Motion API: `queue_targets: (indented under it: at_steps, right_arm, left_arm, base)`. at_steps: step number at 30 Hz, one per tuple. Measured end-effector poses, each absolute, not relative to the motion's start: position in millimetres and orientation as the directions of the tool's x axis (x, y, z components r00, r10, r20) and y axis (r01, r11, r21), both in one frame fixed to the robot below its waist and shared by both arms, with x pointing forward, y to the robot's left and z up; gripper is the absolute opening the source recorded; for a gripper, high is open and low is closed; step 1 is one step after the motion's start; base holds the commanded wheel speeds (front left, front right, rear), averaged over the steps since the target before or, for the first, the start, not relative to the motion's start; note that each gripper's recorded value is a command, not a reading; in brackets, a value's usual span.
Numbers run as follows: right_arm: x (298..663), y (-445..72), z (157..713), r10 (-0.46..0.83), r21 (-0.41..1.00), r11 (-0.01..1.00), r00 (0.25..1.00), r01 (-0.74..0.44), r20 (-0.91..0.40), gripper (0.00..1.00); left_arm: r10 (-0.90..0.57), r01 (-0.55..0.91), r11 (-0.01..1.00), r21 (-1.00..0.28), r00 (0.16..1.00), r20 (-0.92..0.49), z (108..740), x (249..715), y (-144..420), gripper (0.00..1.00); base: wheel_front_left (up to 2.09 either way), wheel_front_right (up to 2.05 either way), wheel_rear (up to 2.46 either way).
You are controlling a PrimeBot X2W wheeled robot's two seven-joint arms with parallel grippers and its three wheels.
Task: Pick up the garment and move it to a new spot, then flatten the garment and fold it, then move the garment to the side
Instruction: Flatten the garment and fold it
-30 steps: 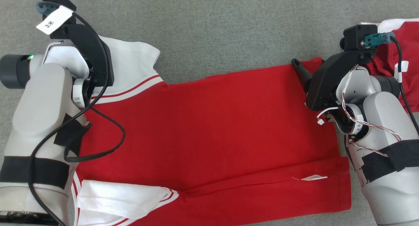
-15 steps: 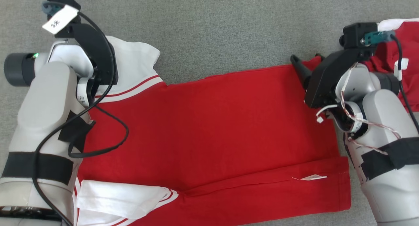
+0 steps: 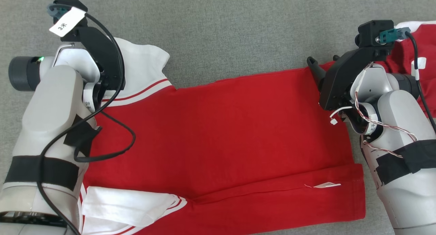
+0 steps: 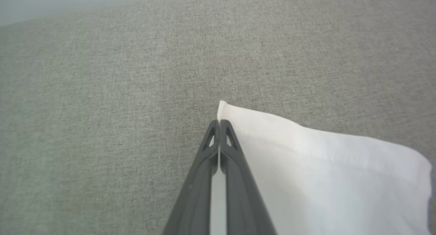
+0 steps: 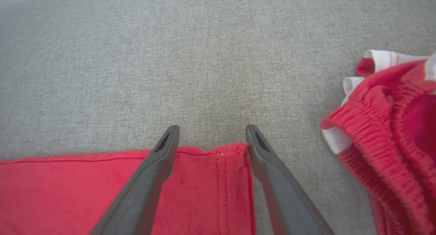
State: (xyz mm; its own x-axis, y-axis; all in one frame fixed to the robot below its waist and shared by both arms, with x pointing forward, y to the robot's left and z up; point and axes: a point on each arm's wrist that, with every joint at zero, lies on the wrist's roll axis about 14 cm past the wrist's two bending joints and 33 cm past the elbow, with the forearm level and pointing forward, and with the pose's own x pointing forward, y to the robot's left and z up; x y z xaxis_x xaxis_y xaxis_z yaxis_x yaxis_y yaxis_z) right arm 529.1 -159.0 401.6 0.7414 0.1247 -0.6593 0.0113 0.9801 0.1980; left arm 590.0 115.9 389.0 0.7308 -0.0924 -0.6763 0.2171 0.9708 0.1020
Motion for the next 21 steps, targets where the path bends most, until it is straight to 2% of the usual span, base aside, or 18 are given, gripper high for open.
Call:
queue_targets:
  at_steps: [10,17,19,20,21]
  right_arm:
    - [530.1,-160.2,432.8,0.123,0.211,0.977,0.768,0.015,-0.629,1.00]
    - [503.3,-171.7,404.8,0.102,0.196,0.979,0.676,0.064,-0.730,1.00]
    - [502.4,-173.0,403.1,0.099,0.195,0.978,0.666,0.071,-0.739,0.98]
    - [502.4,-173.9,402.5,0.096,0.192,0.979,0.664,0.073,-0.742,0.93]
    - [501.9,-174.4,401.5,0.095,0.191,0.979,0.659,0.076,-0.746,0.92]
  left_arm:
    - [-0.093,0.215,0.971,0.104,0.741,-0.665,399.3,586.7,114.9,0.00]
    - [-0.102,0.225,0.969,0.101,0.736,-0.669,398.3,584.1,112.2,0.00]
    - [-0.102,0.226,0.969,0.100,0.735,-0.670,396.6,584.1,111.9,0.00]
    - [-0.102,0.226,0.969,0.100,0.733,-0.672,395.4,583.8,111.9,0.00]
    - [-0.102,0.226,0.969,0.099,0.732,-0.674,394.4,583.6,112.0,0.00]
  base:
    - [0.00,0.00,0.00]
    - [0.00,0.00,0.00]
    - [0.00,0.00,0.00]
    - [0.00,0.00,0.00]
    - [0.00,0.00,0.00]
